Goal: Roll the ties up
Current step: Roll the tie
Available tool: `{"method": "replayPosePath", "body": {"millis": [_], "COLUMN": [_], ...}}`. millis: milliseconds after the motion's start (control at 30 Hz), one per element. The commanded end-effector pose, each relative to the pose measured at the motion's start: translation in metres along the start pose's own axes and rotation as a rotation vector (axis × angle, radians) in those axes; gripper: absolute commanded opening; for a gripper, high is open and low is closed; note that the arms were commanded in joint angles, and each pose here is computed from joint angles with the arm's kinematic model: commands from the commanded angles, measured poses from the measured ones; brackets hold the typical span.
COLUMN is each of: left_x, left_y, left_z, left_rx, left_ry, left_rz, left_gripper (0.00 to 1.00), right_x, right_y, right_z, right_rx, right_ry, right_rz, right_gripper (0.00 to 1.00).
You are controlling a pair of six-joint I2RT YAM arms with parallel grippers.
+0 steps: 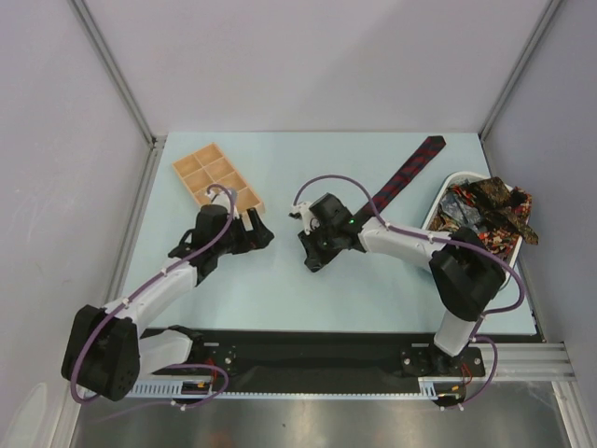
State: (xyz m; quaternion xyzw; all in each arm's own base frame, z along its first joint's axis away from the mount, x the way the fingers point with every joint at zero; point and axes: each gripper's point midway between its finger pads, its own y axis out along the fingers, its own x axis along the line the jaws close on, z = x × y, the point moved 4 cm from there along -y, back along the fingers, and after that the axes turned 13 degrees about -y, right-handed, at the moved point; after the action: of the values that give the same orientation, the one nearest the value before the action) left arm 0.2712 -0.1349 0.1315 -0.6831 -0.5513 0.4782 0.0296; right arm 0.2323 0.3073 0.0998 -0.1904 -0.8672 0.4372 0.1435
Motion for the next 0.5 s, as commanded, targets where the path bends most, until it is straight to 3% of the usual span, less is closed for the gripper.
{"method": "replayPosePath", "body": {"millis": [0, 200, 467], "left_x": [-0.012, -0.025, -0.043], "left_y": [0.0, 0.007, 0.015], "left_z": [-0.002, 0.016, 0.032], "left_rx": [-0.057, -0.02, 0.019], "left_ry": [0.075, 0.196, 0.335], "left_rz": [0.036, 0.027, 0.064], "left_gripper": [0.96, 0.96, 0.96], "right_x": [0.006, -0.005, -0.04], "right_y": [-0.017, -0.014, 0.004], "right_z": [-0.02, -0.019, -0.004], "right_rx": [-0.111, -0.158, -0.194], "right_ry": [0.082, 0.172, 0.321], "right_rz": [-0.228, -0.445, -0.595], "right_gripper": [0.01, 0.03, 0.05]}}
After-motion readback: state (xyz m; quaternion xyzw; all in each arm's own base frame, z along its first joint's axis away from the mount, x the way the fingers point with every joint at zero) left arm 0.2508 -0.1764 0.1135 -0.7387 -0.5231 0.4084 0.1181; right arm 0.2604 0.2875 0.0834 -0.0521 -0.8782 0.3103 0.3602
